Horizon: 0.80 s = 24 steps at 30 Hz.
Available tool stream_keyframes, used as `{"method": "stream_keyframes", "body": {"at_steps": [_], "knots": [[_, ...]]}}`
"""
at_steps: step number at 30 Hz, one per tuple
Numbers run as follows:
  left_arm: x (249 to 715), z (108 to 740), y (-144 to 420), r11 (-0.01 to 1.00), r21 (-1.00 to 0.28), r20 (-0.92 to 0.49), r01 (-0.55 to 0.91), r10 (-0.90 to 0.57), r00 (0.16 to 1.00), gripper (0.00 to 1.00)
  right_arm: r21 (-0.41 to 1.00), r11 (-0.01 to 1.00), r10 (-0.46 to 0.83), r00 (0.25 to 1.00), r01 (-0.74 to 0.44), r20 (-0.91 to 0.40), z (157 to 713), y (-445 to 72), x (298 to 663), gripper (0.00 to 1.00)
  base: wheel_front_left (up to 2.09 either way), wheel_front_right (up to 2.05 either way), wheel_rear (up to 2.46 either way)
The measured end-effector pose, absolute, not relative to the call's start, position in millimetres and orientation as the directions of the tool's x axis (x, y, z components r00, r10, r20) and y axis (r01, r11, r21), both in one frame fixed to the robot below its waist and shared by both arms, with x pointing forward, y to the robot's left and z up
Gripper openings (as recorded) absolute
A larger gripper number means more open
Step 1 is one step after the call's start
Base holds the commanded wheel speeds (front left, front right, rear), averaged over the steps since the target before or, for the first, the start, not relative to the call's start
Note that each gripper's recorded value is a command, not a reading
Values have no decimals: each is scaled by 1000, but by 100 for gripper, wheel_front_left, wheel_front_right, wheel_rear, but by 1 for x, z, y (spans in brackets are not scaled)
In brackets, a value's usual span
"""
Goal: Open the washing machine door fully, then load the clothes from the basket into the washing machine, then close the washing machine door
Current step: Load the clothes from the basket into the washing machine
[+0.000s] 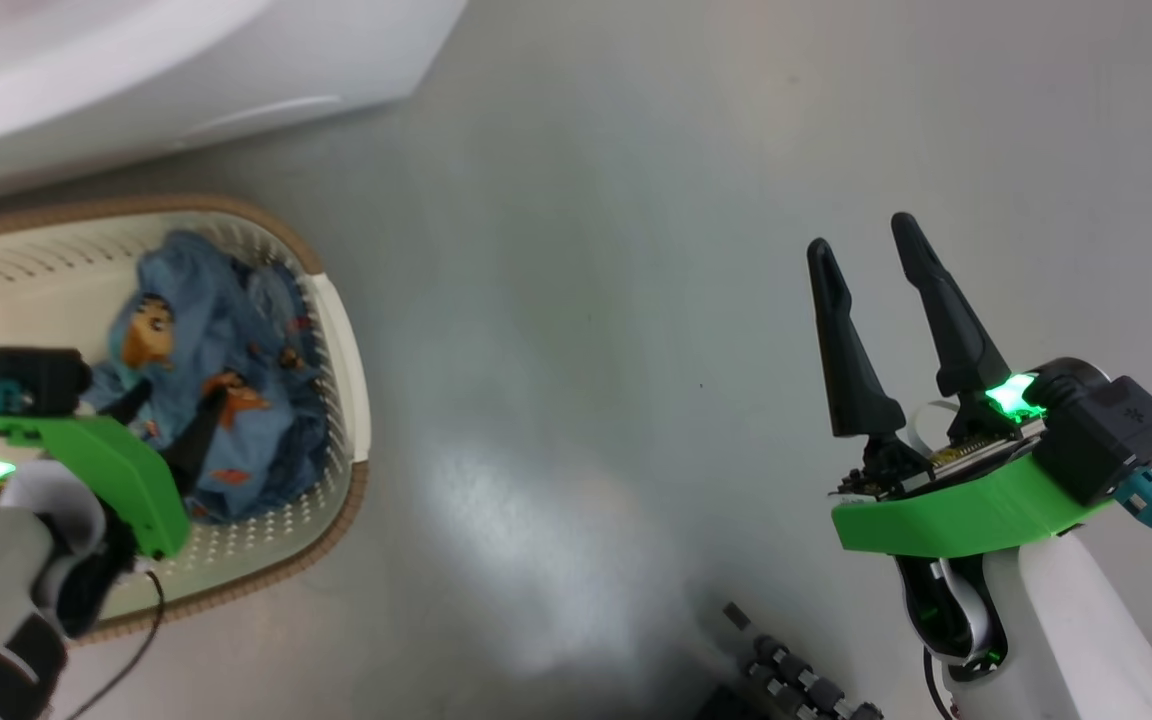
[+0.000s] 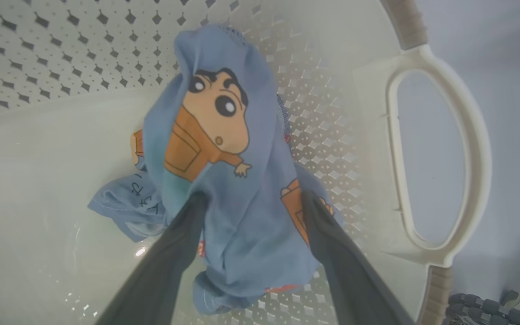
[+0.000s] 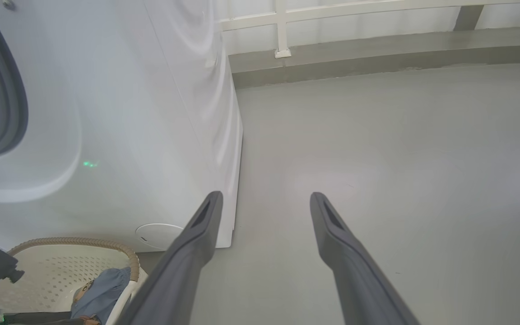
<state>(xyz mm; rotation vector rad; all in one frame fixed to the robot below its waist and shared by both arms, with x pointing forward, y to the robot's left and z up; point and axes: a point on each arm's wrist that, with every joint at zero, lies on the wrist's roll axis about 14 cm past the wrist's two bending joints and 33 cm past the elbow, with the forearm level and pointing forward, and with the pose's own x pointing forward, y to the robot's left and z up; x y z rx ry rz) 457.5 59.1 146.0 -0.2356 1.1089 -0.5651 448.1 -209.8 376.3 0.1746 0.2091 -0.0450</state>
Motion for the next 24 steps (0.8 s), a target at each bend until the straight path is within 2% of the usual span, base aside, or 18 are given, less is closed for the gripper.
{"method": "stream_keyframes", "body": {"at_steps": [11,22,23,24], "knots": [[467,99,55,848,-456,-821,271,-518,238,100,183,980,-20,958,75,-285,341,-208,450,100,0,0,0],[461,65,57,883,-391,-887,261,-437,149,100,162,982,-44,949,98,-311,334,-217,445,100,0,0,0],[460,65,57,883,-386,-890,266,-433,146,71,162,982,-44,950,98,-309,334,-217,445,100,0,0,0],[459,65,57,885,-383,-891,266,-430,145,18,162,982,-44,951,98,-307,335,-217,446,100,0,0,0]]}}
